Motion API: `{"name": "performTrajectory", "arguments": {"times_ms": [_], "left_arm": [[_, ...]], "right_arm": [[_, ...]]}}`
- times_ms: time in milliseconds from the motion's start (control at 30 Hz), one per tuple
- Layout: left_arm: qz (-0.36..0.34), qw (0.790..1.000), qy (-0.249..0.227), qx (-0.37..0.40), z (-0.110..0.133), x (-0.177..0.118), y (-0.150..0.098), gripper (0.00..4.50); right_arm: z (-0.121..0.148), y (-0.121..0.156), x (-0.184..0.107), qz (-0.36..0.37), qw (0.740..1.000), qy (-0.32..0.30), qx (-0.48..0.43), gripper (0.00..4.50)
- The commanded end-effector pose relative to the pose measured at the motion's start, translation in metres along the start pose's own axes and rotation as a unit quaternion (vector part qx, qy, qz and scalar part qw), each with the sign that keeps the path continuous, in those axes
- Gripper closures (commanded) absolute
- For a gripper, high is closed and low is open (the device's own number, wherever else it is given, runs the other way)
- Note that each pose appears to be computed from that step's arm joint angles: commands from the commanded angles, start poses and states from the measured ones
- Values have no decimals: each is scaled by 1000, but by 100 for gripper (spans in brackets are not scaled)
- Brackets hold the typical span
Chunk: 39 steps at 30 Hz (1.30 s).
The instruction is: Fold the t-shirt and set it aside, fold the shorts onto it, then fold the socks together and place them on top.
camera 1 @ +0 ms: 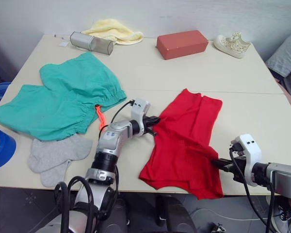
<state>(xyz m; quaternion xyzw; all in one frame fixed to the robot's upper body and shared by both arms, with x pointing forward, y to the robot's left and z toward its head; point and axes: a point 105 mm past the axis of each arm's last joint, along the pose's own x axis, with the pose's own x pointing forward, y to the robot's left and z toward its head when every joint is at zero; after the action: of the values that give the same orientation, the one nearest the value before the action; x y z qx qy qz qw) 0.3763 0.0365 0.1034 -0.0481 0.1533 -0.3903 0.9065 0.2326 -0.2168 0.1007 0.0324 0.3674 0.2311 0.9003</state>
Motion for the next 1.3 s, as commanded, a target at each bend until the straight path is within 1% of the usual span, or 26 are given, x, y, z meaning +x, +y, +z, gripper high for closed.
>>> {"name": "performTrajectory", "arguments": {"times_ms": [33, 133, 267, 400, 500, 567, 600, 633, 733, 833, 867, 900, 967, 1067, 1167, 1233, 1267, 1300], "left_arm": [[17, 999, -20, 32, 15, -13, -5, 450], [64, 996, -40, 42, 18, -26, 2, 450], [62, 997, -22, 43, 7, -35, -1, 450], [54, 997, -26, 40, 5, -39, -3, 450], [29, 997, -36, 66, 10, -43, -5, 382], [14, 996, -46, 73, 14, -46, -5, 324], [3, 995, -50, 82, 17, -48, -5, 287], [-27, 992, -54, 107, 22, -54, -7, 255], [-82, 977, -65, 188, 37, -70, -5, 158], [-141, 962, -63, 224, 41, -85, -5, 60], [-170, 954, -60, 238, 41, -93, -7, 27], [-190, 948, -57, 248, 40, -98, -8, 3], [-214, 939, -55, 264, 40, -107, -8, 3], [-235, 926, -55, 290, 39, -122, -6, 3], [-253, 915, -38, 313, 34, -133, -5, 3], [-252, 908, -25, 333, 30, -140, 1, 3], [-252, 900, -14, 354, 26, -144, 4, 3], [-254, 885, -6, 390, 21, -148, 8, 3]], "right_arm": [[5, -2, 2, 3, 1000, -2, -17, 445], [8, -2, 6, 14, 999, 3, -33, 445], [9, 7, 13, 46, 998, 0, -45, 445], [11, 10, 15, 61, 997, -18, -44, 445], [14, 15, 3, 91, 992, -39, -79, 382], [16, 16, -4, 104, 989, -53, -89, 316], [17, 16, -8, 108, 987, -60, -97, 276], [19, 14, -17, 113, 985, -74, -108, 241], [18, 4, -40, 112, 977, -95, -155, 134], [14, -9, -52, 96, 967, -97, -214, 29], [18, -14, -54, 77, 960, -116, -241, 0], [21, -18, -55, 64, 955, -130, -260, 0], [24, -21, -57, 57, 940, -153, -299, 0], [22, -40, -56, -5, 922, -133, -363, 0], [29, -33, -56, 16, 904, -176, -389, 0], [31, -31, -55, 16, 889, -177, -422, 0], [33, -29, -55, 18, 881, -182, -437, 0], [34, -26, -56, 18, 863, -189, -468, 0]]}}
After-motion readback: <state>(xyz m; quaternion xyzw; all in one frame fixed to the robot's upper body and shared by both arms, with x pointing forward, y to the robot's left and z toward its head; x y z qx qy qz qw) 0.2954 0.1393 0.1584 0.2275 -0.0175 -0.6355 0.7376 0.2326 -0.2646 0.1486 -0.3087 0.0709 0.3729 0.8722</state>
